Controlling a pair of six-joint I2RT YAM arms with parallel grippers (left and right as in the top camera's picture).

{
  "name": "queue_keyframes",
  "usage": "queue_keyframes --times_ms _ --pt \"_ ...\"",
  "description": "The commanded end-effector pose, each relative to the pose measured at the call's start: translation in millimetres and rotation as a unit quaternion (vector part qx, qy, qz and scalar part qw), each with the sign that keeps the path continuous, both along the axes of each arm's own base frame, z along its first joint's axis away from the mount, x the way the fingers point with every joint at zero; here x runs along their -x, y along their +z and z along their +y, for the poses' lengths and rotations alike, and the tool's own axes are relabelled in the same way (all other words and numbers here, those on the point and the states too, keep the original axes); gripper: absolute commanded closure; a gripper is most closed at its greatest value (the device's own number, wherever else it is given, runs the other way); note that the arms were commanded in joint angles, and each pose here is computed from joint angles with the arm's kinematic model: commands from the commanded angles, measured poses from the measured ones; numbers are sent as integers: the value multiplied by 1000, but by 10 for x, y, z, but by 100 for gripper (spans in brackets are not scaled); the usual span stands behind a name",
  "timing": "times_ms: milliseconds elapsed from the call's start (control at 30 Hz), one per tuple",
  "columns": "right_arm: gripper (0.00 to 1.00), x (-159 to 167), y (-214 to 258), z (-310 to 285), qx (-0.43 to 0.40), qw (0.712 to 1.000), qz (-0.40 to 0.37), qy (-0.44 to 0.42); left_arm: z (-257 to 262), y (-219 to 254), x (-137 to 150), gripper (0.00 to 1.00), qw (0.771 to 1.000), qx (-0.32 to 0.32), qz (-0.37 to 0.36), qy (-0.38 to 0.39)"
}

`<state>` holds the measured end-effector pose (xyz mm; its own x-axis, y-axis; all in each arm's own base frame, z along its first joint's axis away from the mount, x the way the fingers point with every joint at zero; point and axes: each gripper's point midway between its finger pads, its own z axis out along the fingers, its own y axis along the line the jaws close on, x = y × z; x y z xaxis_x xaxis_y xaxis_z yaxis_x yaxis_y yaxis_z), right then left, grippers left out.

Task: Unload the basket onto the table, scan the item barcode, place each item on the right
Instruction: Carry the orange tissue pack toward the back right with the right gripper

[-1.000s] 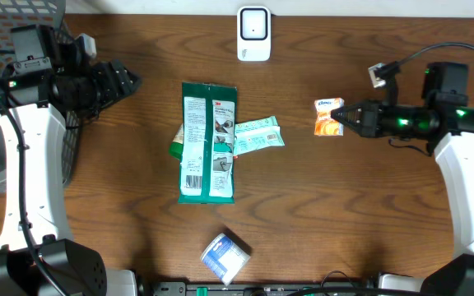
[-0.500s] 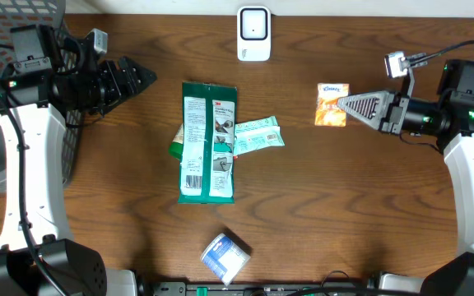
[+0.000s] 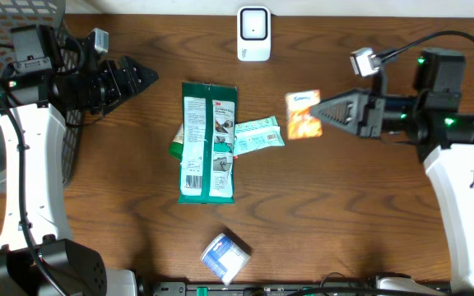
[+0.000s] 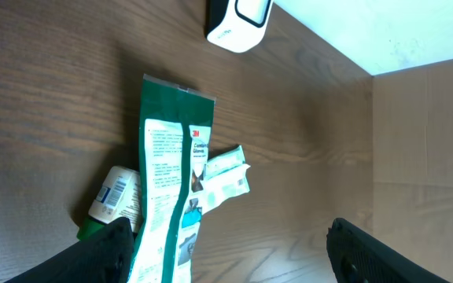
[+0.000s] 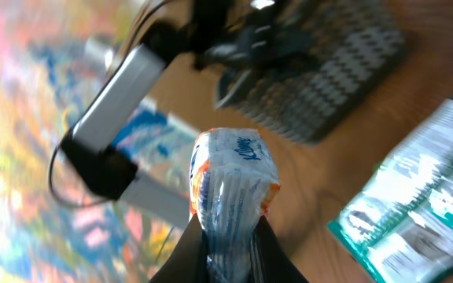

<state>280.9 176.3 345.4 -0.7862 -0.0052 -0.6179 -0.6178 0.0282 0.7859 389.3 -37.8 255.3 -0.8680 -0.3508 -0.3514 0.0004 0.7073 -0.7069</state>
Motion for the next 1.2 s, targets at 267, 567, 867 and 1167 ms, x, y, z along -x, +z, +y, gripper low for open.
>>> queue_keyframes --times_ms 267,567,867,1167 --pt "99 915 519 473 -36 964 -233 123 -5 68 -17 20 1000 2 -15 -9" --pt "99 1050 614 457 -39 959 -253 126 -5 67 -16 20 1000 2 -15 -9" --pt "99 533 424 373 35 988 -150 8 143 -43 -49 20 999 -44 -4 18" --pt "99 -532 -729 -473 321 876 39 -357 354 -167 -75 20 993 -105 10 53"
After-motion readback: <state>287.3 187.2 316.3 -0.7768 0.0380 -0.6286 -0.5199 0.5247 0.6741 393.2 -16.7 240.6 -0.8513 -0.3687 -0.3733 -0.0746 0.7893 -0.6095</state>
